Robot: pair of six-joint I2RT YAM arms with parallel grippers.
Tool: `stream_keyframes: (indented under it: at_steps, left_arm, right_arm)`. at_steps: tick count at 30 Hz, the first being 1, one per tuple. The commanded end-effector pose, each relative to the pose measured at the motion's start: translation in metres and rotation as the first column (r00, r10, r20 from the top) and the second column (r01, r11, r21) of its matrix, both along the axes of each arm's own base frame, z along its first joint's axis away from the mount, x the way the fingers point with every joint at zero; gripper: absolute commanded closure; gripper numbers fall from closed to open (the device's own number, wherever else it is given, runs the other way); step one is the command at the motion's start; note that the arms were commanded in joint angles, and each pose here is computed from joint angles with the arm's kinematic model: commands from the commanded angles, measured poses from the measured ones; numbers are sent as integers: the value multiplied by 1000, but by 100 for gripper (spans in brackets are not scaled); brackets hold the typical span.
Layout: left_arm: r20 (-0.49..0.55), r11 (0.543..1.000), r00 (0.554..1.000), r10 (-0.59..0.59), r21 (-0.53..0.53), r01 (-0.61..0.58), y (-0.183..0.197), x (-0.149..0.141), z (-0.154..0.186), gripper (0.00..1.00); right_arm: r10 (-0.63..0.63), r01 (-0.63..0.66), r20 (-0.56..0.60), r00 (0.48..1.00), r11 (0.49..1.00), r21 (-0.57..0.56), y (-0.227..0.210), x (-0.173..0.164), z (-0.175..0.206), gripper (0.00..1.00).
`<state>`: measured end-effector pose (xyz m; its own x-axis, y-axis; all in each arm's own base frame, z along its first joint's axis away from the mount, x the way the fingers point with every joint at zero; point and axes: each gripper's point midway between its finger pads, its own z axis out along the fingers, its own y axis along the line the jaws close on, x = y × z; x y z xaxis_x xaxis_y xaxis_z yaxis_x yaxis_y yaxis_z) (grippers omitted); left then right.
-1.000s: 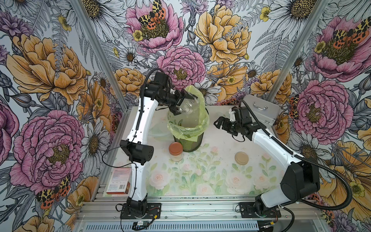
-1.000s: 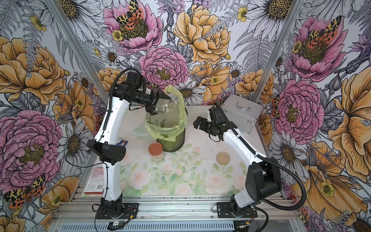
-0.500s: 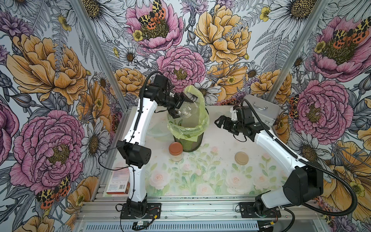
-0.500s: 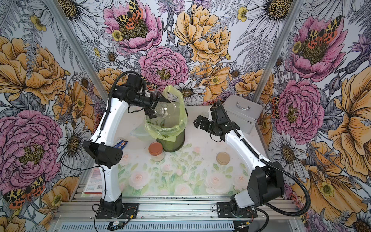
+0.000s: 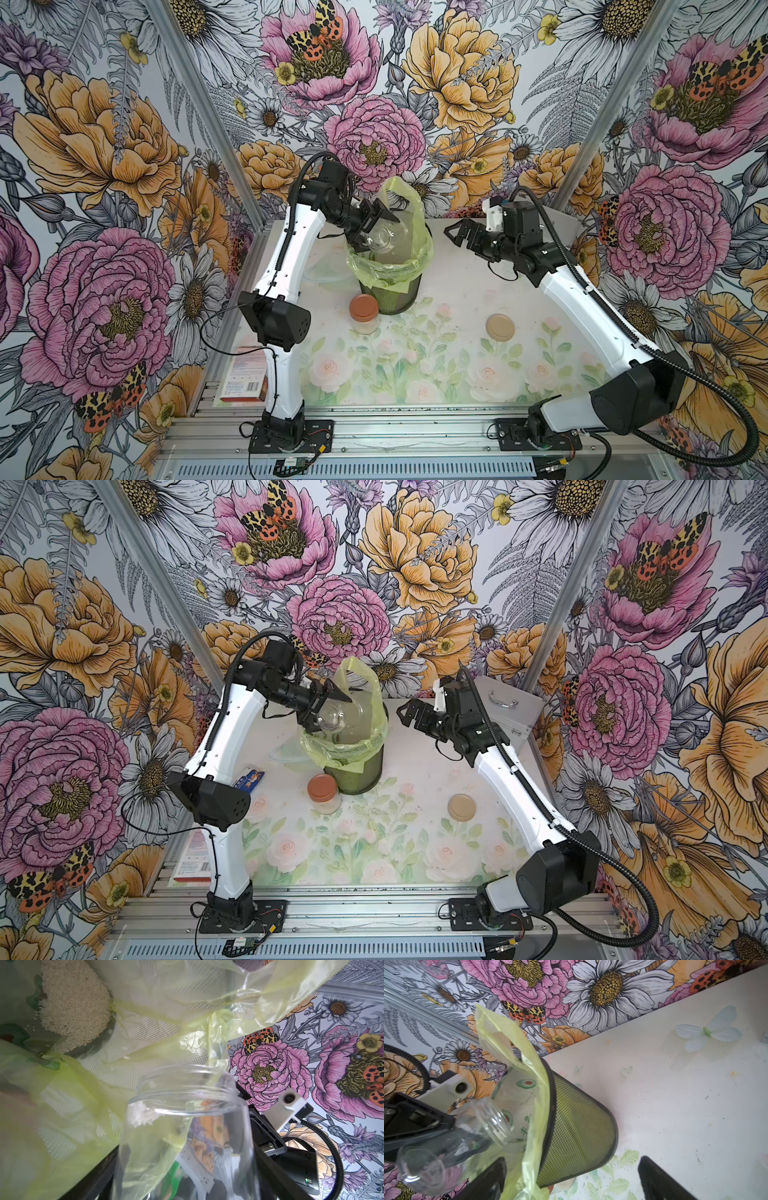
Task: Empty moldy rice from jars
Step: Move the trash bin to the center of the board.
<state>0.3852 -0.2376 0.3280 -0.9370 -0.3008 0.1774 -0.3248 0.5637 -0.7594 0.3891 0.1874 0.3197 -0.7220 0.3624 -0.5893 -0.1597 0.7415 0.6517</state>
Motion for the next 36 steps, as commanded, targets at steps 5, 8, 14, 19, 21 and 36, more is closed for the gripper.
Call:
stream_keyframes:
  at_steps: [5,8,14,19,21,36]
  left_arm:
    - [141,996,986,-84,-13,87,-10,-10,34,100]
    - [75,994,991,-108,42,105,-5,-17,9,100]
    - [72,999,997,-32,9,32,7,-9,24,100]
    - [-37,994,996,-82,67,85,11,-28,-15,100]
    - [-8,996,996,-86,30,86,4,-24,-3,100]
    - [-148,994,986,-78,-90,65,15,-12,-4,100]
  right_arm:
    - [145,-148,84,986,988,37,45,-24,39,1]
    - [144,-147,84,986,989,30,50,-26,38,0]
    - [171,-176,94,981,983,54,66,-26,50,0]
    - [206,-214,112,972,975,60,85,-25,60,0]
    - [227,-235,123,966,970,59,94,-27,64,0]
    - [358,-352,176,917,934,-65,148,-46,52,0]
